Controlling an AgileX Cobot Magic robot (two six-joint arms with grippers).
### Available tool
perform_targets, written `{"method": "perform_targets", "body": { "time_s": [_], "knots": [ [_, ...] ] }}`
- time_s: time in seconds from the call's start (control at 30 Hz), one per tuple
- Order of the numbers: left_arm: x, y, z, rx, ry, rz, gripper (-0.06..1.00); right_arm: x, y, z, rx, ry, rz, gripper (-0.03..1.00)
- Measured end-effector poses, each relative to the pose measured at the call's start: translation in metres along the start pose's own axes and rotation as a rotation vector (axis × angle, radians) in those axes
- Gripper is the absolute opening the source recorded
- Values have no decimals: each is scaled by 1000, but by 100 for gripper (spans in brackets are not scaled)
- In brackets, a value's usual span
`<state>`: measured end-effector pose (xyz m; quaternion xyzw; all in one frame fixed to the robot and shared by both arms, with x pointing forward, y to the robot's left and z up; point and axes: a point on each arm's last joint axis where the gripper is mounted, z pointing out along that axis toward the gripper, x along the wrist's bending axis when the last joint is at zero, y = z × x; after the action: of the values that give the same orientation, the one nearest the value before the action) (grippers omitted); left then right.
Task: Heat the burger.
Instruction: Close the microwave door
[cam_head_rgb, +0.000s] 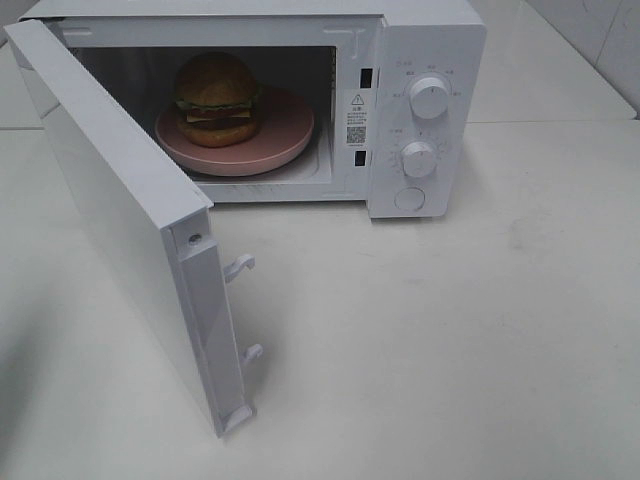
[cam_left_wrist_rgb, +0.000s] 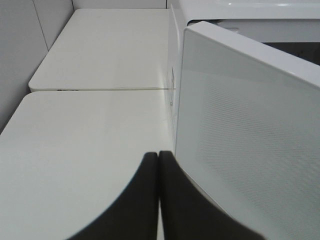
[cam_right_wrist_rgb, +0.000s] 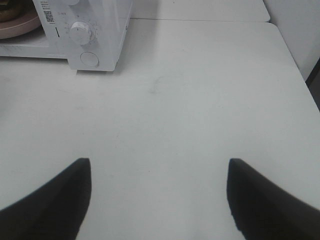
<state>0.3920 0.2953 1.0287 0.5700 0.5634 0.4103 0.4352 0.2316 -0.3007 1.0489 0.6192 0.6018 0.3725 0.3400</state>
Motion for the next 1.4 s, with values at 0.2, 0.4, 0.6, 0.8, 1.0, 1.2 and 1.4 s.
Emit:
{"method": "perform_targets", "body": {
  "time_s": [0.2, 0.4, 0.6, 0.8, 1.0, 1.2, 1.4],
  "knots": [
    [3, -15, 19, -24, 26, 17, 0, 0, 0, 0, 0, 0, 0, 74],
    [-1, -28, 50, -112, -18, 62, 0, 0, 0, 0, 0, 0, 0, 74],
    [-18, -41, 72, -127, -185, 111, 0, 0, 0, 0, 0, 0, 0, 74],
    [-38, -45, 86, -106, -285, 123, 0, 0, 0, 0, 0, 1, 0, 74],
    [-63, -48, 96, -87, -378, 136, 0, 0, 0, 0, 0, 1, 0, 74],
    [-77, -52, 102, -65, -409, 126, 0, 0, 0, 0, 0, 1, 0, 74],
    [-98, -58, 107, -44, -448, 139, 0, 0, 0, 0, 0, 1, 0, 74]
  ]
}}
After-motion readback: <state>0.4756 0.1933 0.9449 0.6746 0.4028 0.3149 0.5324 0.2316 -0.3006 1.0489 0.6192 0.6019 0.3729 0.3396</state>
